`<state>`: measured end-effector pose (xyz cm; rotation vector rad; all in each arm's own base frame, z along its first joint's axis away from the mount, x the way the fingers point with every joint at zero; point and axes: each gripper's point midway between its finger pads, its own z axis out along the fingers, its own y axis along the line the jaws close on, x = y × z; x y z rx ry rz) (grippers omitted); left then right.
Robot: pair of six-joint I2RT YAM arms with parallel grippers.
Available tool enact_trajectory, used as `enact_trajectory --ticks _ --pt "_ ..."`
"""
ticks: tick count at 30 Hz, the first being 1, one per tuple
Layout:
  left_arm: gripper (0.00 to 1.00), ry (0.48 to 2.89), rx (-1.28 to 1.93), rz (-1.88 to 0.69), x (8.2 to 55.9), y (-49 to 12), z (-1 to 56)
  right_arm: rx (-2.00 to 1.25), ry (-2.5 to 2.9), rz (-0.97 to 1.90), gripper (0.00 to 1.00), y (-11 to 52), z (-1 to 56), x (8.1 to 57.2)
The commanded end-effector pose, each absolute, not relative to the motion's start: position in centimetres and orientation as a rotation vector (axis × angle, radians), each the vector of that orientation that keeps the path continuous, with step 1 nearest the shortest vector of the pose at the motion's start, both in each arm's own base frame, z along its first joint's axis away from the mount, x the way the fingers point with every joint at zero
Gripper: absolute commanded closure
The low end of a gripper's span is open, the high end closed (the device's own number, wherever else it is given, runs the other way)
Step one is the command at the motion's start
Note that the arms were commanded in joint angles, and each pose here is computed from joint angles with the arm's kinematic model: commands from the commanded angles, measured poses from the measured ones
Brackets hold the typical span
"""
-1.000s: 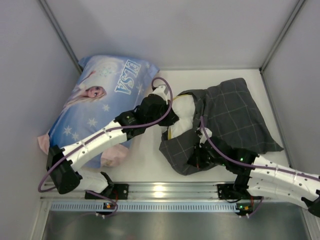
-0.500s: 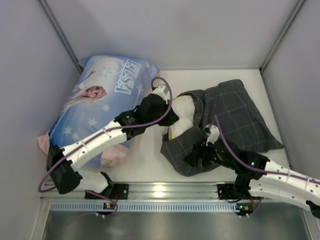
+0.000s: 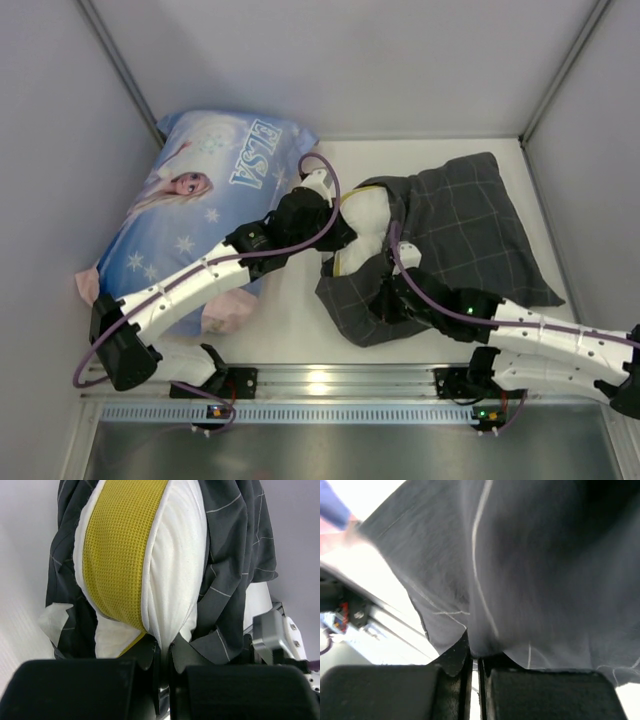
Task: Remove the pillowcase from the pillow
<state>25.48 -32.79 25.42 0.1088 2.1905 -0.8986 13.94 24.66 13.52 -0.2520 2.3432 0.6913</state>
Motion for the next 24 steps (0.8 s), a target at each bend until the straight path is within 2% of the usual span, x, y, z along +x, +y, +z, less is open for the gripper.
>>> enact_trajectory --ticks 1,7,15,20,21,22,23,24 --pt "1.00 1.964 0.071 -1.011 27.0 -33.7 31.6 -0.289 2.285 0.844 1.00 25.7 15.6 12.2" --pt "1.00 1.942 0.008 -0.858 30.6 -33.7 31.2 -0.409 2.298 0.989 1.00 25.3 14.5 8.6" --pt "1.00 1.740 -0.305 -0.612 34.7 -28.1 35.4 -0.482 2.346 1.073 1.00 25.0 12.9 5.0" --pt "1.00 1.673 -0.314 -0.645 34.8 -27.8 36.9 -0.448 2.354 0.983 1.00 23.7 12.3 5.1" --pt "1.00 1.675 -0.316 -0.665 34.6 -27.9 37.0 -0.422 2.328 0.991 0.95 23.5 13.2 5.5" --pt "1.00 1.678 -0.312 -0.684 34.3 -28.0 37.0 -0.391 2.309 0.979 0.79 23.3 13.6 6.0" --pt "1.00 1.703 -0.294 -0.699 33.9 -28.4 36.0 -0.333 2.265 0.945 0.59 23.0 14.3 7.2" --pt "1.00 1.712 -0.303 -0.718 33.7 -28.5 35.6 -0.293 2.218 0.957 0.28 22.9 15.8 7.8"
